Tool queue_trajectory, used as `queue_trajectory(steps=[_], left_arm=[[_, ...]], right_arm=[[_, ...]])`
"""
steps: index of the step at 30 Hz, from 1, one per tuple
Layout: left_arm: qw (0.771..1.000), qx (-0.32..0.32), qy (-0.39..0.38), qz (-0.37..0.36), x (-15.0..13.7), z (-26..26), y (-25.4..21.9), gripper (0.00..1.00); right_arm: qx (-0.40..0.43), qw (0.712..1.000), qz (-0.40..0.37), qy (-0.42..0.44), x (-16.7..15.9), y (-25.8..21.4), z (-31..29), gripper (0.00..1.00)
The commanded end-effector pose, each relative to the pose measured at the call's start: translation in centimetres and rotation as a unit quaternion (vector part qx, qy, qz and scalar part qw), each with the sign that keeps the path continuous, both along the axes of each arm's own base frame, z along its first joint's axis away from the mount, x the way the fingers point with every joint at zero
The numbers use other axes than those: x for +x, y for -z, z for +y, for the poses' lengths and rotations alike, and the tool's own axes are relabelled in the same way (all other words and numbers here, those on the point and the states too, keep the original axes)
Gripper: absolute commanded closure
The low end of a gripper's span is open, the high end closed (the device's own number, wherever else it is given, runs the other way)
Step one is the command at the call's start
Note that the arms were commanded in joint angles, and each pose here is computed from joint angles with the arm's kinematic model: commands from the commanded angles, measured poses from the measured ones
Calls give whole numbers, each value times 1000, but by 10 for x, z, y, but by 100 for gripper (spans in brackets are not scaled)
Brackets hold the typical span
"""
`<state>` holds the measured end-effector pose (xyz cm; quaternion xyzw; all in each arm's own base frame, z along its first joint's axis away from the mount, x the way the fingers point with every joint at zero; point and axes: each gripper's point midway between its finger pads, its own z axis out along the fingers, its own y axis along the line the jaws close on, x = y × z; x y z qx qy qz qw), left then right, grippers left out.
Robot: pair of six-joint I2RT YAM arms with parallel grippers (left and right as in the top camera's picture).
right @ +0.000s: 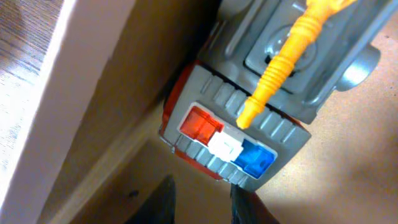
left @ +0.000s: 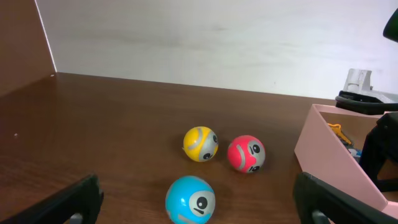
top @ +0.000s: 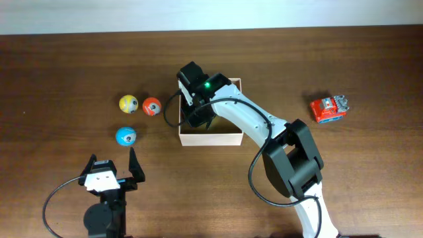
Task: Pack container
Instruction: 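Adjust the fire truck inside the box and release it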
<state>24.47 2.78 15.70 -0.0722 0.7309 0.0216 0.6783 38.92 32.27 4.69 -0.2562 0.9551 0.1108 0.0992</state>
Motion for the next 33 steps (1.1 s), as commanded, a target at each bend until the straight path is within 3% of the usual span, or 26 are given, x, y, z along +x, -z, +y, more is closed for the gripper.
queue_trajectory(steps=[1,17,33], left_arm=[[1000,6,6,0,0,-2,0,1],[1000,6,6,0,0,-2,0,1],[1000,6,6,0,0,-2,0,1]], right_arm=[[-8,1000,-1,-3,2,6,-3,76],[-13,1000,3,-9,0,4,-7,75],[-9,1000,-2,-11,-3,-48,-8,70]])
